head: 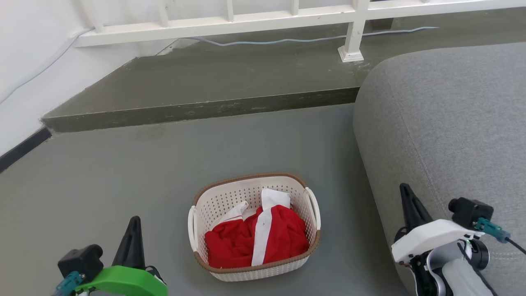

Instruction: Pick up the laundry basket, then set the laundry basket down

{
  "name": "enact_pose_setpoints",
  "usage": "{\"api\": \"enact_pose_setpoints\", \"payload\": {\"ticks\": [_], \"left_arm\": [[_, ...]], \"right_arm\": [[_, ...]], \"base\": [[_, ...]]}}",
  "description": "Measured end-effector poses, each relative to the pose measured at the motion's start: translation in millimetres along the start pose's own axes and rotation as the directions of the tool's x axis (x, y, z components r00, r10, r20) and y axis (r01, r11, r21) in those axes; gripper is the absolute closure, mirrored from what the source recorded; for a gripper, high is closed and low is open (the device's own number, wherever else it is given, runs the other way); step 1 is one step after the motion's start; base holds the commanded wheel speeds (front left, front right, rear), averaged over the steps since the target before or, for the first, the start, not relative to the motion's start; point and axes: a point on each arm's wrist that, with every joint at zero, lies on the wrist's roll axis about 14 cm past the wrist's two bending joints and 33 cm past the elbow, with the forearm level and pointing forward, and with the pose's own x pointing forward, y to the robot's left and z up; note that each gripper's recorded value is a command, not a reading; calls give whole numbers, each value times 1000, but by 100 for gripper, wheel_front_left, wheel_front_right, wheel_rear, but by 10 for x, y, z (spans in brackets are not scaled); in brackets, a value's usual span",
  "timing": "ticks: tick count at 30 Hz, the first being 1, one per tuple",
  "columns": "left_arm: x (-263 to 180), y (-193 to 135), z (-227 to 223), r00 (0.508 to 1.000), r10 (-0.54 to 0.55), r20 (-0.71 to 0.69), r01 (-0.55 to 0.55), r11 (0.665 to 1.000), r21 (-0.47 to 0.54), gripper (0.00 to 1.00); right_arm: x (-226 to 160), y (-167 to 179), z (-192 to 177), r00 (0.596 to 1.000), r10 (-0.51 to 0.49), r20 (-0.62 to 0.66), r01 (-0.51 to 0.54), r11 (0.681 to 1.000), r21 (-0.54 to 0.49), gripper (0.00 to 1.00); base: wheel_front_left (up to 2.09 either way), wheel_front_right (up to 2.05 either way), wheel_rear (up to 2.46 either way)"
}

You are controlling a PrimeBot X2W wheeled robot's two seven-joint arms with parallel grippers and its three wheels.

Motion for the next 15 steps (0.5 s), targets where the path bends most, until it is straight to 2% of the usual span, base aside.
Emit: {"api": "enact_pose_setpoints", "payload": {"ticks": [15], "left_arm": [[-8,160,-47,998,50,-50,-59,978,-198,100]], "right_arm": [[37,-114,22,999,-37,-31,42,977,211,100]], "base": [[0,0,0]]}}
